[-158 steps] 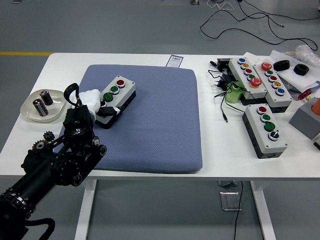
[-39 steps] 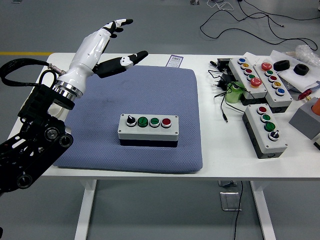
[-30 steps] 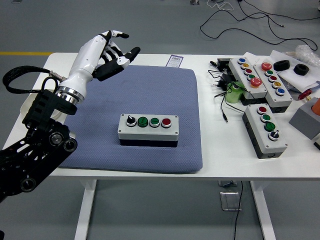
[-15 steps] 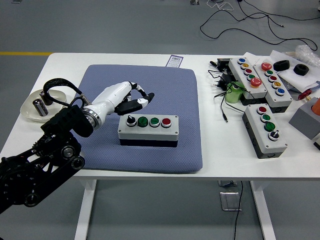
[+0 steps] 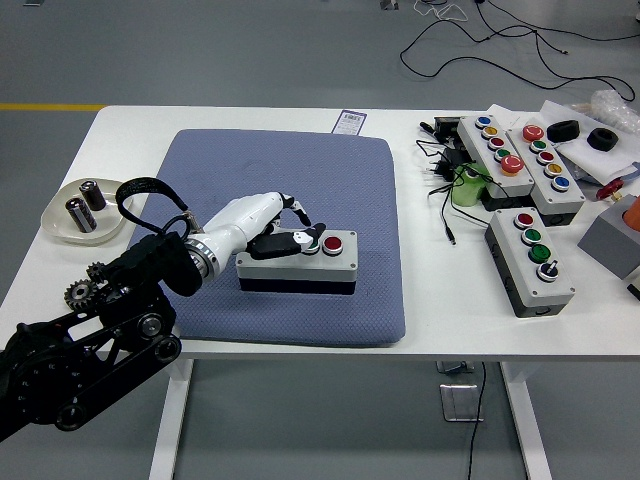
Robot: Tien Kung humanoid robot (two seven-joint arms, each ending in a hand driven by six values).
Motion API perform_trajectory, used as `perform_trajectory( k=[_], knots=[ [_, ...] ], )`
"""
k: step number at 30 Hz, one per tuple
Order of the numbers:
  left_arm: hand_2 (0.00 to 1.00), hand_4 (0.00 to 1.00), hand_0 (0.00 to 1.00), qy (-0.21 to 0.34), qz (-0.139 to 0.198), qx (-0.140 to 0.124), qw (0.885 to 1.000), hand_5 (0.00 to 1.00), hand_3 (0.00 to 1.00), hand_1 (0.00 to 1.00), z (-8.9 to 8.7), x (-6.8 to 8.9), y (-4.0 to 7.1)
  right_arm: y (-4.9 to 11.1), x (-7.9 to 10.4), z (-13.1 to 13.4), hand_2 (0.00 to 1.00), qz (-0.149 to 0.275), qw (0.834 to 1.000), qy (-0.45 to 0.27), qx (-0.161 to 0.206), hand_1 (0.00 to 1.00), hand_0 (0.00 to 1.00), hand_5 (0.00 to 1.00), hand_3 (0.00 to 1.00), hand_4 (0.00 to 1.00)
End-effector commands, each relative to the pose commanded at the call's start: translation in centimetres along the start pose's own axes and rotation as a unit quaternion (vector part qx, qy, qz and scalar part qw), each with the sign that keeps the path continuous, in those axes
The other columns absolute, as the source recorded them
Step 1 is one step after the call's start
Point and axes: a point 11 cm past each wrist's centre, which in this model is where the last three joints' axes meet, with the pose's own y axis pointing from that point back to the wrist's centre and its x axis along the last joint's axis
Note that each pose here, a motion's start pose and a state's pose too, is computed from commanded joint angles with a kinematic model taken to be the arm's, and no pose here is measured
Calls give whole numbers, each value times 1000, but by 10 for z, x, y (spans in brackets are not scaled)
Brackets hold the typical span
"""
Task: Pick up the button,place it on the desk,press the button,press the button
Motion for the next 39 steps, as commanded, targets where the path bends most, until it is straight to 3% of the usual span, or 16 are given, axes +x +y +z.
perform_trajectory(
  k=[9, 15, 28, 32, 35, 39],
  knots=[
    [2, 668, 2, -2, -15, 4, 1000, 853, 645, 2, -3, -12, -1, 0, 1, -2, 674, 1, 1000, 3, 2, 658, 673, 173, 624, 310],
    [2, 668, 2, -17, -18, 18, 1000, 853, 648, 2, -11, -14, -2, 0, 2, -4, 674, 3, 1000, 6, 4, 658, 673, 173, 624, 310],
    [2, 671, 2, -35, -45, 21, 998, 849, 645, 2, -11, -19, 0, 0, 3, -4, 674, 3, 1000, 5, 4, 658, 673, 173, 624, 310],
    [2, 671, 2, -27, -26, 13, 999, 849, 645, 2, -7, -14, 0, 0, 3, -4, 674, 3, 1000, 5, 5, 658, 673, 173, 624, 310],
    [2, 672, 2, -11, 8, -8, 1000, 856, 652, 2, 3, -4, 0, 0, 3, -4, 674, 3, 1000, 6, 5, 658, 673, 173, 624, 310],
    [2, 672, 2, 2, 22, -27, 999, 859, 652, 2, 14, 0, 0, 0, 3, -4, 674, 3, 1000, 5, 5, 658, 673, 173, 624, 310]
  ],
)
